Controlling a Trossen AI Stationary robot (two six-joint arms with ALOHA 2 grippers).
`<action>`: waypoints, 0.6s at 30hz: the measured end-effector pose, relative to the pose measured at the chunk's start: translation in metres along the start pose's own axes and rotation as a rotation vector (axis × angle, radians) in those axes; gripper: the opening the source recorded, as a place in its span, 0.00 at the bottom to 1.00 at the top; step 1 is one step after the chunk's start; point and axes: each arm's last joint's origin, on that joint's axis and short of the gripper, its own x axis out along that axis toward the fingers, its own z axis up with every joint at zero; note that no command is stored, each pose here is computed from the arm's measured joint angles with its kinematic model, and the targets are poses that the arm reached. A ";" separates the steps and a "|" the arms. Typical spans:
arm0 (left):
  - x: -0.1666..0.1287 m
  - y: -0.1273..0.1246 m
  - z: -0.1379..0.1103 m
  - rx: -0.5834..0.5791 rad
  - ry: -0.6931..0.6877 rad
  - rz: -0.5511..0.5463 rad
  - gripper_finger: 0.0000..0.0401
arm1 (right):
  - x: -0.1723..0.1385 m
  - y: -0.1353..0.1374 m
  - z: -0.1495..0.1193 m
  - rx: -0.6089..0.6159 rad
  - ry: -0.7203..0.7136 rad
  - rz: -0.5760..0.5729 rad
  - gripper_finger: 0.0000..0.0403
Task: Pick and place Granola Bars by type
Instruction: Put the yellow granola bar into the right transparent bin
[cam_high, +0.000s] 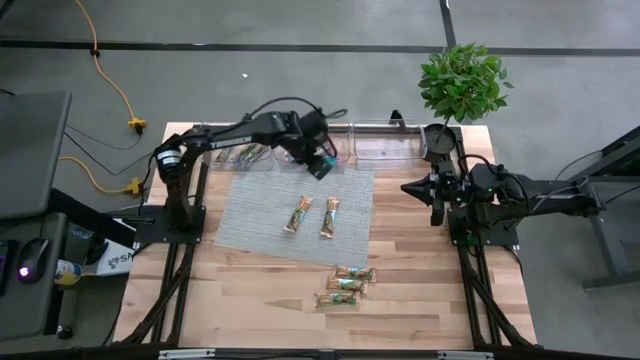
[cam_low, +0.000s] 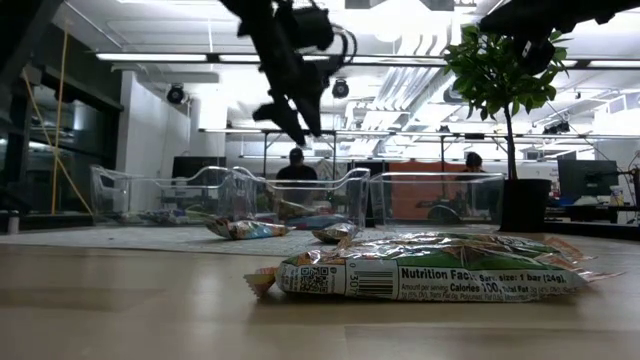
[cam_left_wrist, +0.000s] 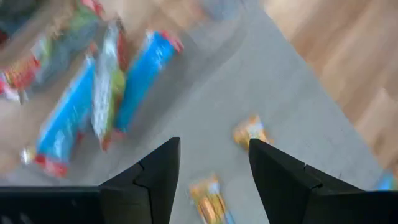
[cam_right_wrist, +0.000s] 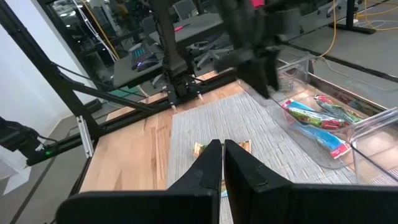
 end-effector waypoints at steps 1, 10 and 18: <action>-0.005 -0.005 -0.005 0.005 0.013 0.000 0.47 | 0.000 0.000 0.000 0.000 0.000 0.000 0.00; -0.032 -0.046 -0.066 -0.048 0.030 0.053 0.47 | 0.000 0.000 0.000 0.000 0.003 0.000 0.00; -0.015 -0.028 -0.138 -0.301 0.007 0.094 0.47 | 0.000 0.000 0.000 0.003 0.003 0.001 0.00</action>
